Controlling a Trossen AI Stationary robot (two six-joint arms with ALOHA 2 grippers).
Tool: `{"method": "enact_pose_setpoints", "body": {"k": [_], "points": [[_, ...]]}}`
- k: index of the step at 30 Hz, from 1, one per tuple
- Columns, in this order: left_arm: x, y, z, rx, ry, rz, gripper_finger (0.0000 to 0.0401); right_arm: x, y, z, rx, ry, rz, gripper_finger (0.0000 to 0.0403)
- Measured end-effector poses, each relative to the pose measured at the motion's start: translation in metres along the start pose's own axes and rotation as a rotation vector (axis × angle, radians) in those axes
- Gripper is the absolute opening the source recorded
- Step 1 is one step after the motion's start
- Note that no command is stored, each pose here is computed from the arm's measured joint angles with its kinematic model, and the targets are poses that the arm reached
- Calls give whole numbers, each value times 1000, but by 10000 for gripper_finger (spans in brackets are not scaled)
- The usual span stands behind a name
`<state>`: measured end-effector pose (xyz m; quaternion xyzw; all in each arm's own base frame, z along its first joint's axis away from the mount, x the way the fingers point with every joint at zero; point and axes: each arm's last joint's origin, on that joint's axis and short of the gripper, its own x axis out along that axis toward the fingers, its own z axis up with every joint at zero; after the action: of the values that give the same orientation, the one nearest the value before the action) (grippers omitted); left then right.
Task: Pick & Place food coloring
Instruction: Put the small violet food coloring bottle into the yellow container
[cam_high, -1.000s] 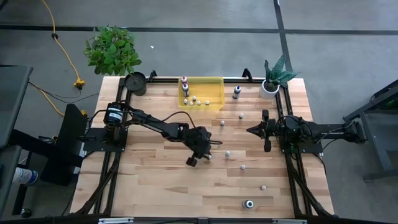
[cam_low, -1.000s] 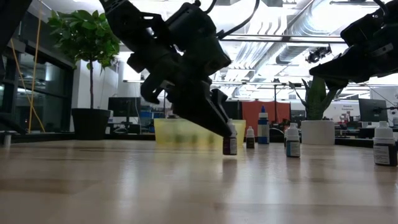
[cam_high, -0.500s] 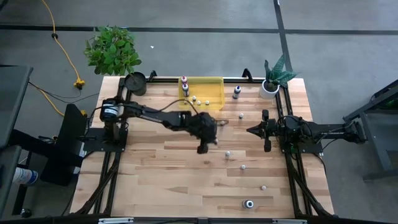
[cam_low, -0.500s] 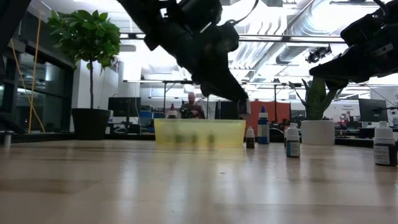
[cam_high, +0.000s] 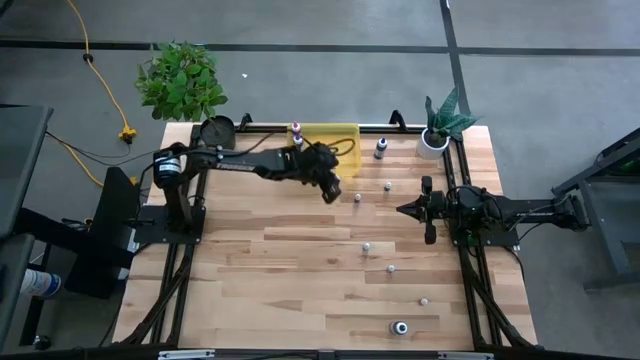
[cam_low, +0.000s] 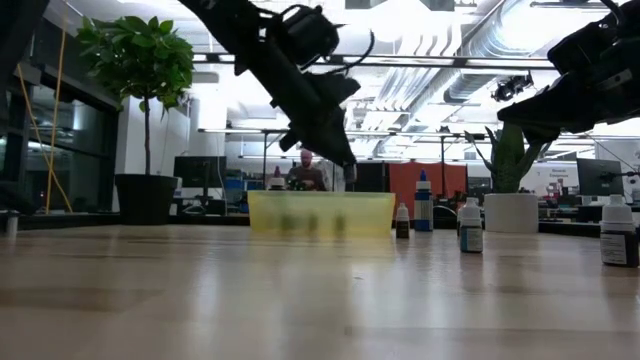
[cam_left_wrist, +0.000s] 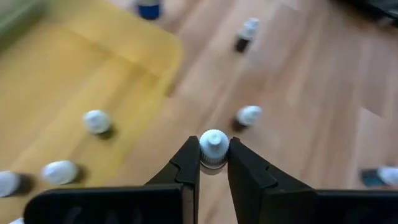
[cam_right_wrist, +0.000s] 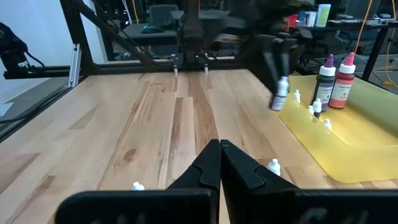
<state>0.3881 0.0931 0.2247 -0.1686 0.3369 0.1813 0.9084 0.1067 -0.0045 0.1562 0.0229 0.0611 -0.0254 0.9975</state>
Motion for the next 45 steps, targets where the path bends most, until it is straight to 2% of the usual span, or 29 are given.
{"method": "enact_pose_setpoints", "body": {"k": [12, 19, 22, 32, 37, 45], "points": [[0, 53, 14, -191, -63, 174, 47, 0, 0, 0, 0, -1, 0, 0], [0, 77, 18, -230, -81, 261, 46, 0, 0, 0, 0, -1, 0, 0], [9, 86, 19, -241, -37, 300, 46, 0, 0, 0, 0, -2, 0, 0], [42, 99, 39, -260, 20, 332, 46, 0, 0, 0, 0, -2, 0, 0], [55, 101, 34, -282, 46, 355, 46, 0, 0, 0, 0, -2, 0, 0], [61, 100, 31, -337, 12, 436, 46, 0, 0, 0, 0, -2, 0, 0]]}}
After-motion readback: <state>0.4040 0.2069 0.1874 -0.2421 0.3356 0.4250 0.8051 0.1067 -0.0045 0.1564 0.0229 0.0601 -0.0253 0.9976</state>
